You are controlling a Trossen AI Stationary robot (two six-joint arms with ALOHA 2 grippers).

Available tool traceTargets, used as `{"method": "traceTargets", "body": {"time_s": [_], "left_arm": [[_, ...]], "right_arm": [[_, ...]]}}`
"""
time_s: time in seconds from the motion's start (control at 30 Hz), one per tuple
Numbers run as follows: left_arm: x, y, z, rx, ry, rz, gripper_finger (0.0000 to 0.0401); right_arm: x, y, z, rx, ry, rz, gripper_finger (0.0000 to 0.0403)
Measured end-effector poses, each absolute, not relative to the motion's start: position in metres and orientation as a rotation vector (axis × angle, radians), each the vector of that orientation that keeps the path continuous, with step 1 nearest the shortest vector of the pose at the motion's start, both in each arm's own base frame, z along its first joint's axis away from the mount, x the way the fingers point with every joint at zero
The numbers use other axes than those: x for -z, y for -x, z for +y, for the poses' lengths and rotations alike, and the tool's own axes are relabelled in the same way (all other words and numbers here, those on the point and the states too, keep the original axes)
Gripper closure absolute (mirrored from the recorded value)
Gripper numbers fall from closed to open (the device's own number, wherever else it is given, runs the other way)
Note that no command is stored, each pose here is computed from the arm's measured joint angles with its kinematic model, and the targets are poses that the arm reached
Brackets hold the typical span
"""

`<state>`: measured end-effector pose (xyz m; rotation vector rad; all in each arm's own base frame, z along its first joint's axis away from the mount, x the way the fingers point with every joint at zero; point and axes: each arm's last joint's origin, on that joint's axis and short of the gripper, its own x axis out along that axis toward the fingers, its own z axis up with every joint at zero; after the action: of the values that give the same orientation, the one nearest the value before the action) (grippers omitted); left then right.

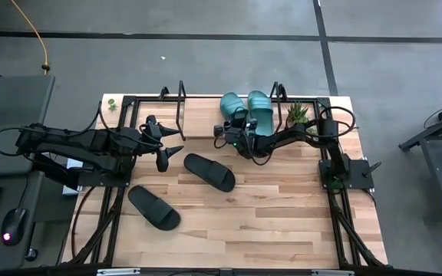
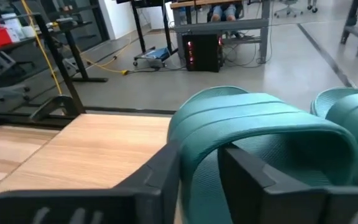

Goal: Pick and place slides into the shelf
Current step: Put the blue slipper on the shelf

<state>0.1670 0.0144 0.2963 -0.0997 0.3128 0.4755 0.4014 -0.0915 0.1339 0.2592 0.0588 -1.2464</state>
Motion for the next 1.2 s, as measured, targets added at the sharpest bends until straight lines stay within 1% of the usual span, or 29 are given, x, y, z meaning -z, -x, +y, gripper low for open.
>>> {"method": "traceTargets", "body": {"time_s": [0.17, 0.33, 0.57, 0.87, 0.97, 1.2], "left_arm": [[-0.296, -0.167, 0.014, -0.476, 0.100, 0.313, 0.0128], [-0.296, -0.167, 0.014, -0.476, 0.100, 0.312, 0.0128], [-0.296, -0.167, 0.014, -0.475, 0.100, 0.313, 0.0128], [-0.296, -0.167, 0.014, -0.475, 0.100, 0.312, 0.0128], [-0.296, -0.167, 0.014, -0.475, 0.100, 0.312, 0.0128], [-0.296, -0.167, 0.014, -0.475, 0.100, 0.312, 0.0128]], "right_arm": [[-0.134, -0.402, -0.090, 1.247, -0.253, 0.063, 0.0263], [-0.134, -0.403, -0.081, 1.233, -0.245, 0.066, 0.0240], [-0.136, -0.403, -0.064, 1.294, -0.130, 0.092, 0.0231], [-0.157, -0.403, -0.054, 1.257, -0.101, 0.086, 0.0230], [-0.167, -0.404, -0.052, 1.189, -0.070, 0.105, 0.0230], [-0.186, -0.409, -0.061, 0.850, -0.001, 0.131, 0.0230]]}}
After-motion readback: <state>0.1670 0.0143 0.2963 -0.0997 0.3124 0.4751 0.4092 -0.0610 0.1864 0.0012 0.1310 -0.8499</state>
